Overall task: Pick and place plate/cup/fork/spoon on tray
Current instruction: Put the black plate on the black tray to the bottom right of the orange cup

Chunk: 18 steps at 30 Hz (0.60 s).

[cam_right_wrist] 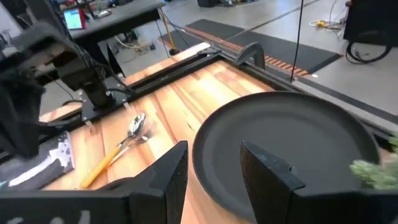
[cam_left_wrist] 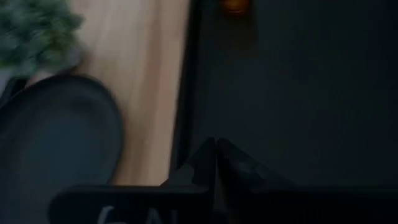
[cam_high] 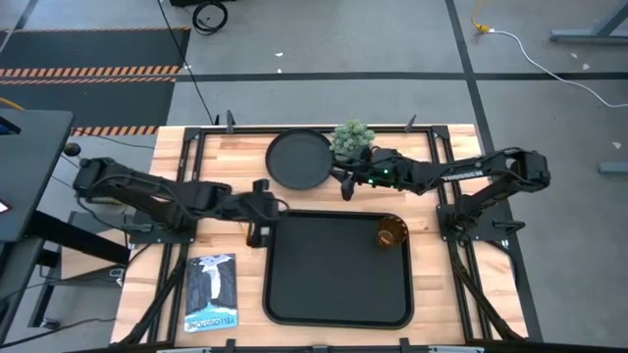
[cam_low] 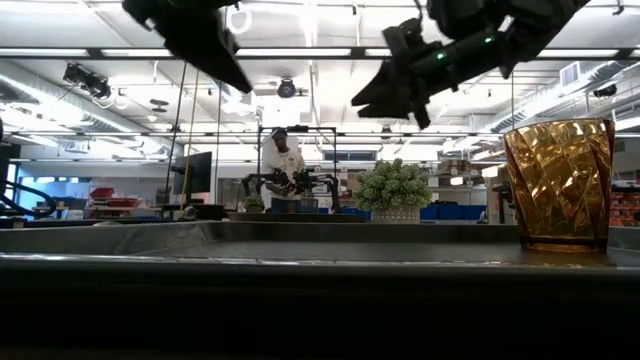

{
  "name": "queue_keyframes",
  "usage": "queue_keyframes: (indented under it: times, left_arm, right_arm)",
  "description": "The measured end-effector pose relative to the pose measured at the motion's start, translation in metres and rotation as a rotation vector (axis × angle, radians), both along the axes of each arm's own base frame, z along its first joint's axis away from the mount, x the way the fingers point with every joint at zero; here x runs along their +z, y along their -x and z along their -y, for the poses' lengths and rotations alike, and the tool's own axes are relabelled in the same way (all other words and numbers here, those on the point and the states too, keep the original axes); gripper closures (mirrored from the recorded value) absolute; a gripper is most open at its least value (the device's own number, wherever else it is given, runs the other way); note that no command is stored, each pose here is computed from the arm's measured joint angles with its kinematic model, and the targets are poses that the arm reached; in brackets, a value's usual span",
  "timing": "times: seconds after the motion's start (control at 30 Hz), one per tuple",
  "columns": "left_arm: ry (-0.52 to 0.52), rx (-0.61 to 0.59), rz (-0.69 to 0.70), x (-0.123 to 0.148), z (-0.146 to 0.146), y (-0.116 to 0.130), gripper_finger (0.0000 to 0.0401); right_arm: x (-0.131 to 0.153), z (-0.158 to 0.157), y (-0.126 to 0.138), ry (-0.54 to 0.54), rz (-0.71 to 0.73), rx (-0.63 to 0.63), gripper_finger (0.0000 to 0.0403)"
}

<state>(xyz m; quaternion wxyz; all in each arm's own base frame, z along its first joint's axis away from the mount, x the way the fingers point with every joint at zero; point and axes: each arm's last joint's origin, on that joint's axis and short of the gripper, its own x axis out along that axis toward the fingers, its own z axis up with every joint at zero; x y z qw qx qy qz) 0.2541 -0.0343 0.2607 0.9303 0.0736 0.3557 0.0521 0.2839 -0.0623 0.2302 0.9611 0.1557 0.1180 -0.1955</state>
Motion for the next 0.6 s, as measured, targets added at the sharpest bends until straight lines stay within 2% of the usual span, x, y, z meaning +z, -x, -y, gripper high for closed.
queue_keyframes:
  times: [0.37,0.5,0.6]
  left_arm:
    - [-0.056,0.230,0.172,-0.027,-0.018,0.037,0.0378]
    - [-0.047,0.328,0.284,-0.038,-0.024,0.051,0.0378]
    - [0.002,0.375,0.360,-0.051,-0.026,0.063,0.0379]
  right_arm:
    - [-0.026,0.011,-0.045,-0.035,-0.184,-0.001,0.0250]
    - [-0.038,0.014,-0.057,-0.044,-0.298,-0.049,0.0250]
    - [-0.049,0.010,-0.064,-0.045,-0.354,-0.046,0.0250]
